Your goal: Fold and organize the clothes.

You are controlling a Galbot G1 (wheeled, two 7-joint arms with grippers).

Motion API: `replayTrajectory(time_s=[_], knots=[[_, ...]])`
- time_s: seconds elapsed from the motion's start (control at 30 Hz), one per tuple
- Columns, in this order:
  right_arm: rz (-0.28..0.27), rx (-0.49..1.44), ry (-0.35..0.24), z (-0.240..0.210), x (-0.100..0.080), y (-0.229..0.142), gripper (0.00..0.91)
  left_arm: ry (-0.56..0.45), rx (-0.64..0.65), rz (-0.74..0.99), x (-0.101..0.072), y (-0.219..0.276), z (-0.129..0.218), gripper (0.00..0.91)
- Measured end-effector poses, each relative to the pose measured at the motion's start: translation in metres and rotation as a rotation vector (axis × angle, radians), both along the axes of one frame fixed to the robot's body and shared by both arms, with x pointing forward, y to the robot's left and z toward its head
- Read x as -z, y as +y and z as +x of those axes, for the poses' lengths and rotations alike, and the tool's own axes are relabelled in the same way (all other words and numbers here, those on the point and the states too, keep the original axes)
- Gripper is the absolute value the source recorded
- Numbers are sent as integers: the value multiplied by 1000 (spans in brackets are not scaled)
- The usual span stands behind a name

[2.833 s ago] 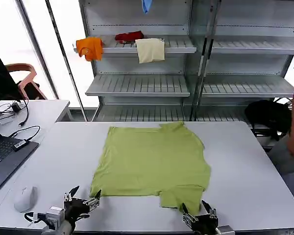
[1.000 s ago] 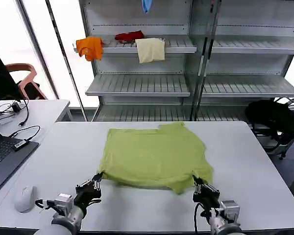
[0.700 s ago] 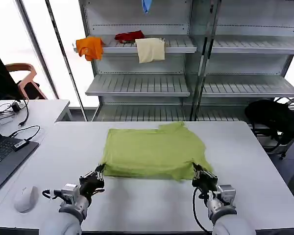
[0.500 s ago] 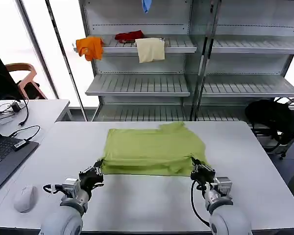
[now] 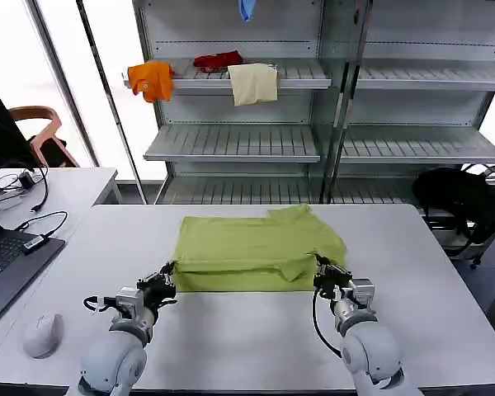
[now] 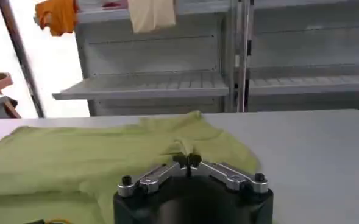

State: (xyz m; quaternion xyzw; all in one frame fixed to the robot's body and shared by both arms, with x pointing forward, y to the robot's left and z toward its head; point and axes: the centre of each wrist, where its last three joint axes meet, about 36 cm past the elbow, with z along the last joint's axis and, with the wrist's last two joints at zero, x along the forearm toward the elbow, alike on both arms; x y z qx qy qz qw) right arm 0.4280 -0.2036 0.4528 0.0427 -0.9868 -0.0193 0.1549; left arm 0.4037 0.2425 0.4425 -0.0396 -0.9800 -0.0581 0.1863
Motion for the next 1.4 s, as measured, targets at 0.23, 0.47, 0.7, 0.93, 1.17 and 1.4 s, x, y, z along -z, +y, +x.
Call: replayTrajectory(time_s=[0.23,0.47,0.7,0.93,1.17,1.4], knots=[[-7,23,-12,14,-3,-6,907,3,-1,8,3,-1,6,907],[-26,30,-11,10,-4,-19,907,0,-8,23,2,4,4,907],[-58,27,6,-16,-3,-42,907,6,18,19,-2,4,-10,907],[-81,27,48,-36,6,-60,877,39,47,7,6,-4,-27,907],[-93,18,87,-46,16,-65,373,56,50,6,10,-4,-35,907],[-99,10,119,-47,27,-68,0,67,51,-5,14,-6,-35,907]])
